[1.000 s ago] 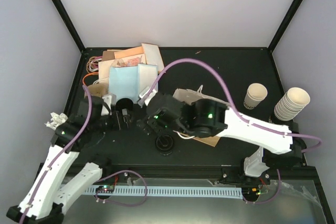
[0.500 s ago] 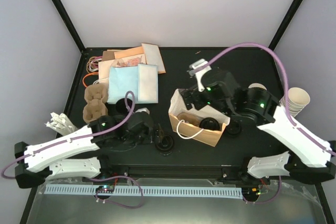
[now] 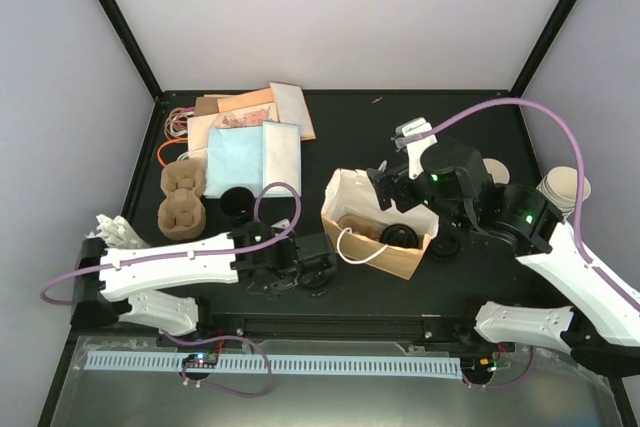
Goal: Pack the takeout coffee
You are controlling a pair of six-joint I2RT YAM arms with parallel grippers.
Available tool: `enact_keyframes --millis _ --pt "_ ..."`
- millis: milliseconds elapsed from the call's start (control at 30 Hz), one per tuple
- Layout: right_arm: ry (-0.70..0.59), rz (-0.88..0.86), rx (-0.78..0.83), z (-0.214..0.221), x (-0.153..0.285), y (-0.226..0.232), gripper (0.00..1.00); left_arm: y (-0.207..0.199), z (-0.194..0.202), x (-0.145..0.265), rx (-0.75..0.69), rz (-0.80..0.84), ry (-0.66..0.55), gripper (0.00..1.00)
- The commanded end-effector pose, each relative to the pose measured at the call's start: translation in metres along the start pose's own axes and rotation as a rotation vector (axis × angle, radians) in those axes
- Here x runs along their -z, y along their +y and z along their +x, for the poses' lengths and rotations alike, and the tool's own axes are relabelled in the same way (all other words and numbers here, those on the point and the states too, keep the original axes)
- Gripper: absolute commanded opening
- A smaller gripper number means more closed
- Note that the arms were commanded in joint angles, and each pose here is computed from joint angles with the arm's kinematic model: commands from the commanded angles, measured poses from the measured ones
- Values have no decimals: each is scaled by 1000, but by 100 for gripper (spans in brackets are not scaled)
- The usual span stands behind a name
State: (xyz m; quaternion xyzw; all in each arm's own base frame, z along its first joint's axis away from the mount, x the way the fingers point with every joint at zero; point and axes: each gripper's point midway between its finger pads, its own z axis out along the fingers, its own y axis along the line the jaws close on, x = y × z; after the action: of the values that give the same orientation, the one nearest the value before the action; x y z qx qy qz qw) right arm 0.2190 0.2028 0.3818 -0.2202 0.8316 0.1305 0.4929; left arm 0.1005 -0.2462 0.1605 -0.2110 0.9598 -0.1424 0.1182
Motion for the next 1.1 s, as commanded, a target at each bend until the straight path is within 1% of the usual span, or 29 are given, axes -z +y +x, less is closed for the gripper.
enact_keyframes --millis 0,133,200,300,433,600,767,900,1067 --pt "-57 -7 3 -6 9 -6 98 12 -1 -1 120 -118 -26 96" --pt "-61 1 9 -4 11 -10 98 -4 4 -10 99 -129 -25 95" --pt "-63 6 13 -3 12 -13 98 -17 8 -15 83 -109 -18 94" --pt "-60 14 20 -1 13 -16 99 -24 12 -23 80 -117 -10 93" --pt "-54 22 25 3 13 -19 99 -23 15 -32 96 -141 2 90" --pt "-48 15 21 9 11 -18 99 -15 15 -35 131 -194 -6 84" --pt "-49 -5 18 14 11 -16 99 -11 14 -38 150 -226 -7 84" --pt "-59 -11 22 15 14 -17 99 -6 7 -40 154 -273 -23 85" --pt "-64 -25 23 14 14 -15 99 -12 -1 -39 150 -262 -32 85"
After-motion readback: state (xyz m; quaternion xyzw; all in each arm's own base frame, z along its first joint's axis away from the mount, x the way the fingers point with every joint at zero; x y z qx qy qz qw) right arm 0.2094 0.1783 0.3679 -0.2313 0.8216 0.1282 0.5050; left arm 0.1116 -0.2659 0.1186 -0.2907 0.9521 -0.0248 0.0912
